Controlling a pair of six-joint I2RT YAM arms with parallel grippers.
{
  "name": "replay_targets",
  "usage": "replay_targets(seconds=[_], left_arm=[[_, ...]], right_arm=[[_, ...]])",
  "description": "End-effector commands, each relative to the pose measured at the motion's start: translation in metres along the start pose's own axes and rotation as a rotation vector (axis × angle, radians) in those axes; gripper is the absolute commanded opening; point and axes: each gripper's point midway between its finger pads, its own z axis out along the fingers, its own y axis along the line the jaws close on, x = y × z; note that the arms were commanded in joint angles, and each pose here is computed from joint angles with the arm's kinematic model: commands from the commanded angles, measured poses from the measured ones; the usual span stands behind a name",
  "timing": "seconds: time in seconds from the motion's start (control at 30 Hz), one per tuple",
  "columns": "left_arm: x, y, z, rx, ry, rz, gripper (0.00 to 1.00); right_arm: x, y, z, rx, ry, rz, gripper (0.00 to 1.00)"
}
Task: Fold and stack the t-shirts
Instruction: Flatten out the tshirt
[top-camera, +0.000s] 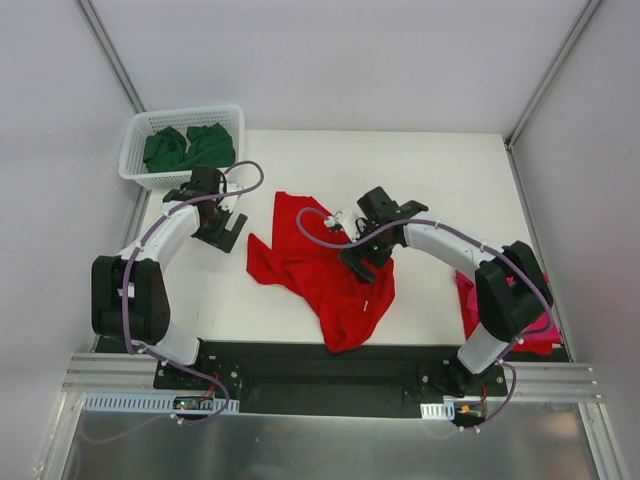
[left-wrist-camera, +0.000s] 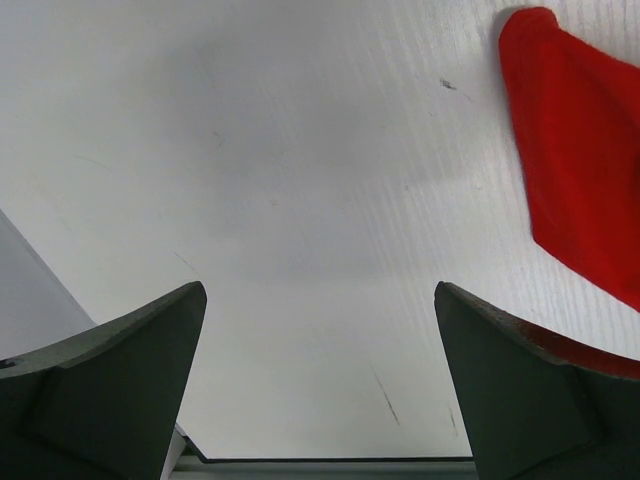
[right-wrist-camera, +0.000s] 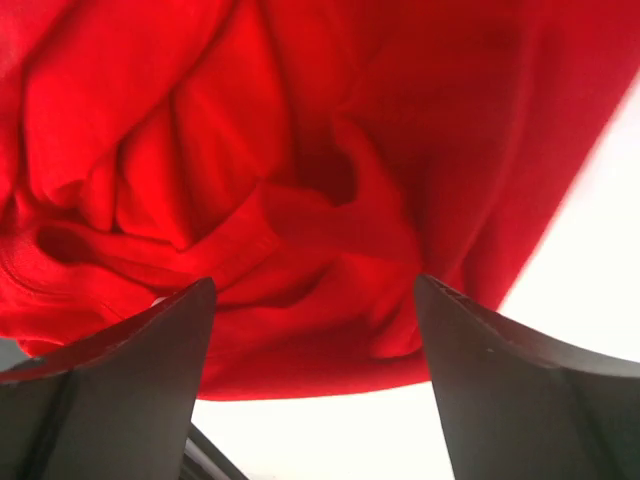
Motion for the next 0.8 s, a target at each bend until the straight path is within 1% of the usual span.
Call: replay_targets(seconds=[0.0, 0.13, 0.33, 0.4, 0.57, 0.7, 0.77], left_arm=[[0.002, 0.002, -0.012, -0.009, -0.027, 0.006, 0.99], [0.004, 0.000, -0.010, 0.000, -0.021, 0.004, 0.99], [0.004, -0.004, -0.006, 0.021, -0.012, -0.009, 0.99], [0.005, -0.004, -0.005, 0.024, -0.008, -0.010, 0.99], [0.007, -0.007, -0.002, 0.034, -0.001, -0.014, 0.99], [0.011, -0.010, 0.000, 0.043, 0.011, -0.016, 0.99], [0.012, -0.010, 0.001, 0.042, 0.015, -0.015, 0.99]], right_arm=[[-0.008, -0.003, 0.001, 0.046, -0.043, -0.016, 0.81], [-0.003, -0.003, 0.004, 0.061, -0.020, -0.026, 0.82], [-0.002, 0.002, 0.013, 0.060, -0.049, -0.020, 0.84], [-0.008, 0.010, 0.012, 0.044, -0.083, -0.046, 0.82], [-0.017, 0.023, 0.012, 0.019, -0.102, -0.117, 0.76], [-0.030, 0.024, 0.008, 0.032, -0.131, -0.152, 0.75], [-0.033, 0.025, 0.009, 0.040, -0.124, -0.175, 0.76]])
